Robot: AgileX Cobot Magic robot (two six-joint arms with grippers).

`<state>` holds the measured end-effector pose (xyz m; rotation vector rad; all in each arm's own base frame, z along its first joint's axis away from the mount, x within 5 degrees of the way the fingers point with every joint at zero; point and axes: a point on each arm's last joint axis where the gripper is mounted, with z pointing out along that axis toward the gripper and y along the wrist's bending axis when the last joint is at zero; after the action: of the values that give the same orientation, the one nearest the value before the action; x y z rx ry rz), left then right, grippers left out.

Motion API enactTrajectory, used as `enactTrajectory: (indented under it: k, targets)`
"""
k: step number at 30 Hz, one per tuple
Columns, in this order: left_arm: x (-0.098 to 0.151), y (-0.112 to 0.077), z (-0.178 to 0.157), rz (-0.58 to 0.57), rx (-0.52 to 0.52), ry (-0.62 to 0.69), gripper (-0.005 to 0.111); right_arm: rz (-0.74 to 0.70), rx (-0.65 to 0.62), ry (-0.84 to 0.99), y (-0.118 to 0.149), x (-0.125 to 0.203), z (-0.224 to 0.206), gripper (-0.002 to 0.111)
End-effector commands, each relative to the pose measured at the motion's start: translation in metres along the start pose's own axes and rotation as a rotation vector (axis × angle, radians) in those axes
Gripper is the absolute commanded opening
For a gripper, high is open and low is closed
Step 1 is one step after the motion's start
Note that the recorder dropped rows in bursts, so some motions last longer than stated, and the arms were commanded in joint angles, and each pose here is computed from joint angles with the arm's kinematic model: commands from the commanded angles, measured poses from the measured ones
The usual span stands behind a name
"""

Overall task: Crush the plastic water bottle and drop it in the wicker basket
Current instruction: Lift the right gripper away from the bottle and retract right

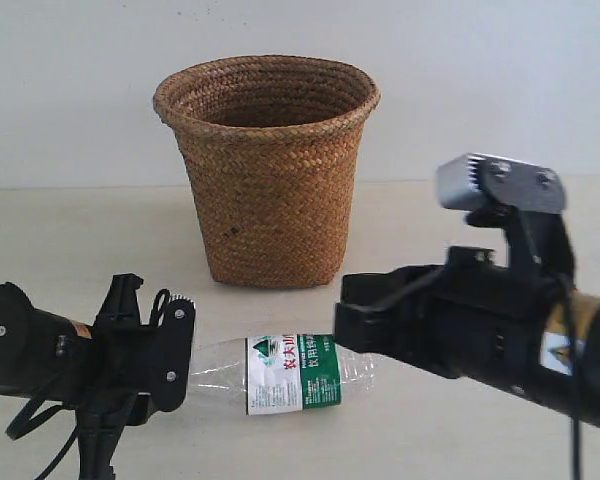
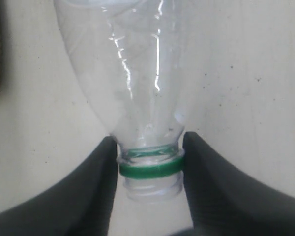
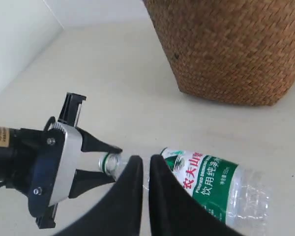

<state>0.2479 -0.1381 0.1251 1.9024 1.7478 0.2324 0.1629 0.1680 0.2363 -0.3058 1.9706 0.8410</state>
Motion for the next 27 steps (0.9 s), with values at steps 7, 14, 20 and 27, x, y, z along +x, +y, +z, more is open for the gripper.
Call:
enactTrajectory:
  k: [7,14,20,27]
  targets:
    - [-0.002,0.003,-0.002,0.010,-0.032,-0.006,0.004,-0.037,0.065,-0.291,-0.041,0.038,-0.072,0.001]
    - [-0.002,0.003,-0.002,-0.009,-0.032,-0.006,0.004,-0.068,0.056,-0.463,-0.049,0.042,-0.090,0.001]
    - [-0.002,0.005,-0.002,-0.010,-0.050,-0.005,0.004,-0.067,0.059,-0.424,-0.050,0.045,-0.088,0.001]
    - [-0.002,0.007,-0.002,-0.036,-0.073,-0.005,0.004,-0.052,0.091,-0.254,-0.054,0.060,-0.083,0.001]
